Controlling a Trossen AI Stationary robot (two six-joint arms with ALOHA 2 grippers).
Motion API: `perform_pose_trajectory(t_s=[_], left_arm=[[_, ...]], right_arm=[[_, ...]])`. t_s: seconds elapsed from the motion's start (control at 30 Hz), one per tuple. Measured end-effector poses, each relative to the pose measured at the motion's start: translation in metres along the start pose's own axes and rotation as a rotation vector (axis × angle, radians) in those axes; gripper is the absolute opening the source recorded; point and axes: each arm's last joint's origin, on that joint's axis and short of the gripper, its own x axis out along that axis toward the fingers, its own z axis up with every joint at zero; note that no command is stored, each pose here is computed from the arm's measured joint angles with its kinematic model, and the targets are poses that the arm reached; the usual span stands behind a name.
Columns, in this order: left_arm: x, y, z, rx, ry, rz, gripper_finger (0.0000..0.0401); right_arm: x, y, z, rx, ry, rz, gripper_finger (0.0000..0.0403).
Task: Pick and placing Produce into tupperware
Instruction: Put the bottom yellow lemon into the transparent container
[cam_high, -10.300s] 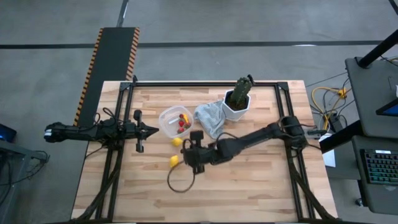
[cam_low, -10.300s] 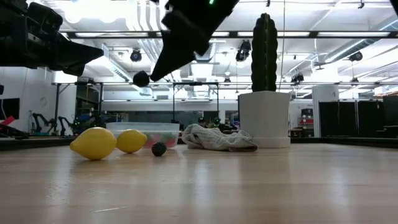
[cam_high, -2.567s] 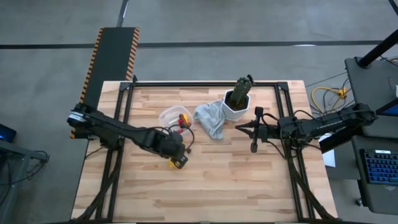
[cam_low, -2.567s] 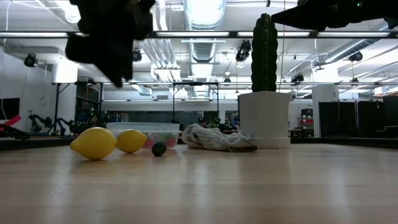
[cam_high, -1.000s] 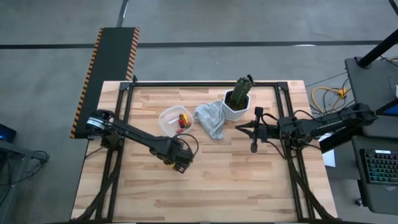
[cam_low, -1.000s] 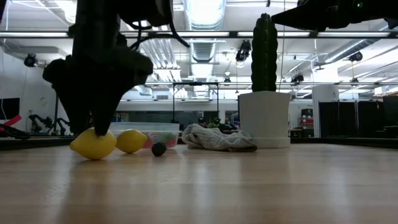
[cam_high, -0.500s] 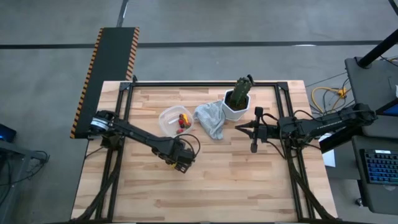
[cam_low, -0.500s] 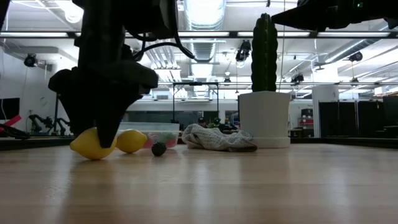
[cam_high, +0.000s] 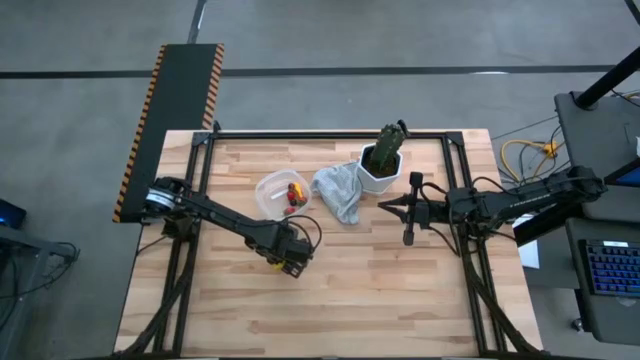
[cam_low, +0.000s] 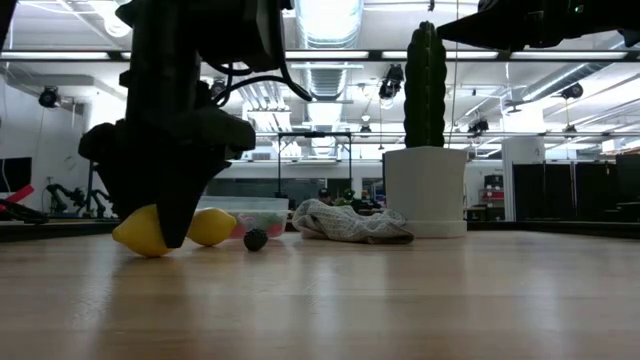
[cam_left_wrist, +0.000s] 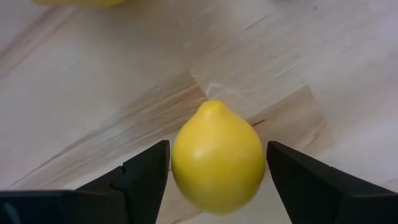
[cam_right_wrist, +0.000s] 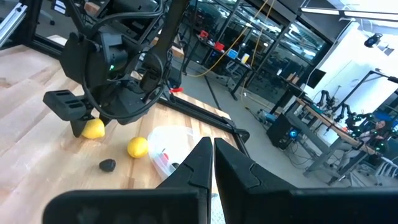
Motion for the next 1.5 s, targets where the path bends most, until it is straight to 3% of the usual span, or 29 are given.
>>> perform_pose_trajectory(t_s=[0.27,0.53,0.9,1.5], left_arm=[[0.001,0.002,0.0,0.005,0.001,0.008,0.0247],[0.002,0.002,0.0,0.027,0.007,0.008,0.0183],[-0.002,0.001,-0.001,0.076,0.034,-0.01,0.0183],[-0.055,-0.012,0.015,0.164,-0.008,0.007,0.0183]], right_arm=[[0.0,0.0,0.0,0.0,0.001,0.0,0.0009],[0.0,0.0,-0.001,-0.002,0.006,0.003,0.0009],[0.0,0.0,-0.001,-0.003,0.006,0.003,0.0009],[0.0,0.0,-0.001,-0.011,0.017,-0.01,0.0009]])
